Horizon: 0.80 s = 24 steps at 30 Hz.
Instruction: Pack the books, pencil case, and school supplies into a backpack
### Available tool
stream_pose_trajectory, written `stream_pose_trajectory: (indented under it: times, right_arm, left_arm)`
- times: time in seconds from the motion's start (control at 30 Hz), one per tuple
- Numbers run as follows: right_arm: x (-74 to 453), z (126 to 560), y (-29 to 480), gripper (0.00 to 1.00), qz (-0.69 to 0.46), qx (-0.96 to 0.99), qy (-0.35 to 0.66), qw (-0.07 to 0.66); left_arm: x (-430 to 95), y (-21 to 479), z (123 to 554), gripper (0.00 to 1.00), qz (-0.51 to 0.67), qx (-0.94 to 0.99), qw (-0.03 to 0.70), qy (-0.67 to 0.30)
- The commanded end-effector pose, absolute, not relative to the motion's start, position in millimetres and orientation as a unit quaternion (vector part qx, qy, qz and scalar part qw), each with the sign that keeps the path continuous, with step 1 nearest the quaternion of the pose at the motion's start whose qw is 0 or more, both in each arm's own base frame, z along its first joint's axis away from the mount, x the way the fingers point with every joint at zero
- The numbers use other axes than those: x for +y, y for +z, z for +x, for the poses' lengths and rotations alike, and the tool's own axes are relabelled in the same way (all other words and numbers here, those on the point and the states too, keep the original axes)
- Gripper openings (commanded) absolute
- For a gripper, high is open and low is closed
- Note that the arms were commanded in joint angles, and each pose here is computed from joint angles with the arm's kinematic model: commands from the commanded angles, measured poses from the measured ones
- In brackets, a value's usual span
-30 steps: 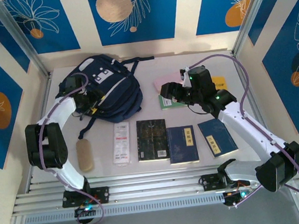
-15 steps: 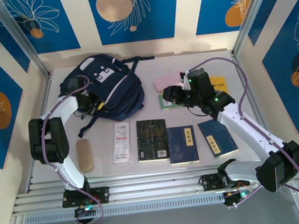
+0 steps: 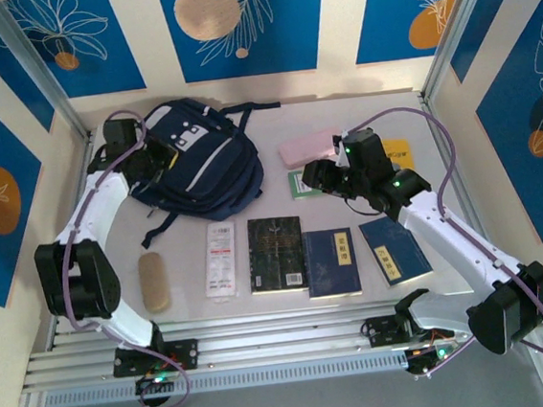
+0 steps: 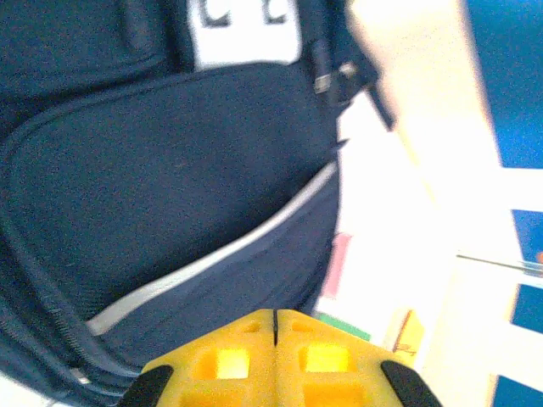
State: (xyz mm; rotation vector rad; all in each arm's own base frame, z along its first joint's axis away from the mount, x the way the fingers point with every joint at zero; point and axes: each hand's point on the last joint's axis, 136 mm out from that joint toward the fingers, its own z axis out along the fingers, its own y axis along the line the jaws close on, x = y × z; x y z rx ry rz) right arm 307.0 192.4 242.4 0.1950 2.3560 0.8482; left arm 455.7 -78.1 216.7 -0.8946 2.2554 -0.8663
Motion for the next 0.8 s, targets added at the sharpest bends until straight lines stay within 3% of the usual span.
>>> stream_pose_trajectory:
  times: [0.0, 0.17, 0.3, 0.33, 0.37, 0.4, 0.5, 0.77]
  right_arm:
    - [199.5, 308.1, 225.2, 0.49, 0.064, 0.9, 0.321, 0.289]
    - [230.5, 323.5, 212.0, 0.52, 0.066, 0.903, 0.359, 0.225]
    - [261.4, 327.0, 212.6, 0.63, 0.032, 0.896, 0.4, 0.192]
    - [264.9, 326.9, 212.0, 0.67, 0.022, 0.897, 0.398, 0.191]
    - [267.0, 326.3, 212.4, 0.7, 0.013, 0.897, 0.397, 0.194]
    - [269.5, 325.0, 213.8, 0.73, 0.0, 0.895, 0.398, 0.199]
    - [279.7, 314.9, 223.3, 0.78, -0.049, 0.885, 0.41, 0.214]
    - [277.1, 294.9, 221.3, 0.78, -0.101, 0.894, 0.376, 0.22]
  left_arm:
    - [-93.9, 236.4, 453.4, 0.0, -0.317, 0.837, 0.291, -0.338]
    - [-116.5, 235.9, 449.2, 0.0, -0.274, 0.855, 0.281, -0.339]
    - [-113.0, 220.2, 467.9, 0.56, -0.173, 0.906, 0.271, -0.275]
    - [-112.0, 211.9, 473.8, 0.62, -0.147, 0.918, 0.261, -0.258]
    - [-113.2, 204.3, 478.5, 0.77, -0.125, 0.927, 0.25, -0.251]
    - [-120.0, 196.8, 484.2, 1.0, -0.087, 0.931, 0.243, -0.259]
    - [-121.9, 171.3, 500.1, 1.0, -0.06, 0.939, 0.218, -0.259]
    - [-154.8, 130.4, 513.0, 0.93, -0.021, 0.919, 0.17, -0.356]
